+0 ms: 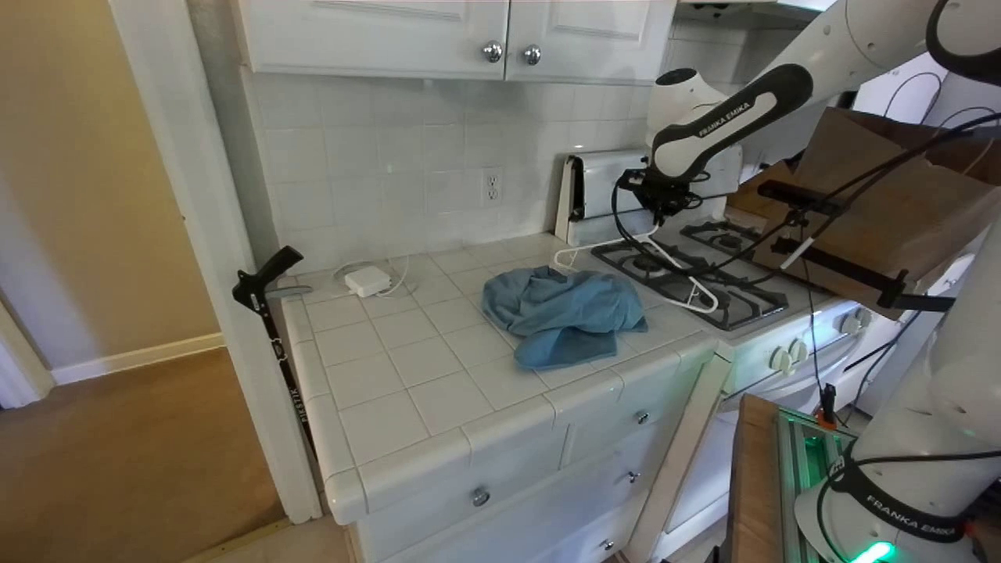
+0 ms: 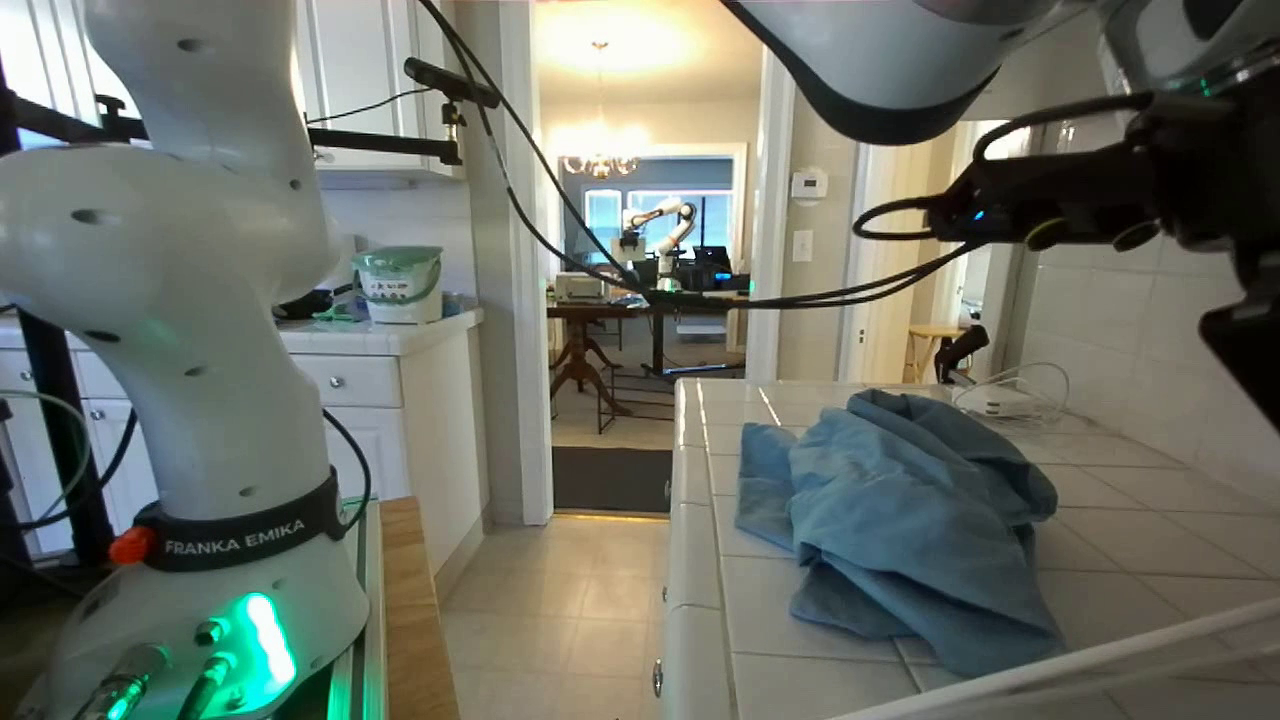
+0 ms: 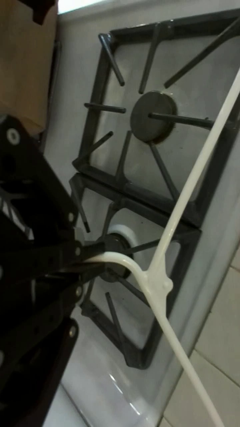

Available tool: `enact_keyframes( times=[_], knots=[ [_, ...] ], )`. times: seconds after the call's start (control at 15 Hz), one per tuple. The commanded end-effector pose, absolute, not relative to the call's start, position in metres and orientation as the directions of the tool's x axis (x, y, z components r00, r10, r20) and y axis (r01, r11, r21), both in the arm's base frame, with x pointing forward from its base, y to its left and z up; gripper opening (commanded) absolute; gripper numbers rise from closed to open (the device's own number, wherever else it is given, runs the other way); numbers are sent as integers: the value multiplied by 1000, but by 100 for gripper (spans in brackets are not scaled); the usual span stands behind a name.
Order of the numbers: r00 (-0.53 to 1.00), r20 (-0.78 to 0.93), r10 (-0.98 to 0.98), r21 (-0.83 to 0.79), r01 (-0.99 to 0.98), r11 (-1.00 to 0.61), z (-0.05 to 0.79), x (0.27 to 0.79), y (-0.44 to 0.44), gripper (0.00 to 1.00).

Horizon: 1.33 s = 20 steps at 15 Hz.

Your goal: Unhang the hanger from the right cabinet door and place the hanger on the counter top

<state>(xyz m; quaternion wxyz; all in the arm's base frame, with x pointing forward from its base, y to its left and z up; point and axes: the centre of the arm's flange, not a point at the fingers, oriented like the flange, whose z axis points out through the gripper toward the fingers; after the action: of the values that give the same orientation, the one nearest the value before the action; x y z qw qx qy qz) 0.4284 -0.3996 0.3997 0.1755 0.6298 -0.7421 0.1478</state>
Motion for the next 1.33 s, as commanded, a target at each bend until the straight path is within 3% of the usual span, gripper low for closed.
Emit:
enact_keyframes(
  times=[0.0,0.53,0.8,1.27],
  knots=[
    [-118,522,-845,21,-988,151,425,427,-401,4],
    [-157,462,-873,-169,-982,87,445,449,-393,4],
    [-188,296,-937,-314,-945,91,436,469,-405,4],
    [-58,226,-972,-257,-966,-2,402,480,-441,4]
  ],
)
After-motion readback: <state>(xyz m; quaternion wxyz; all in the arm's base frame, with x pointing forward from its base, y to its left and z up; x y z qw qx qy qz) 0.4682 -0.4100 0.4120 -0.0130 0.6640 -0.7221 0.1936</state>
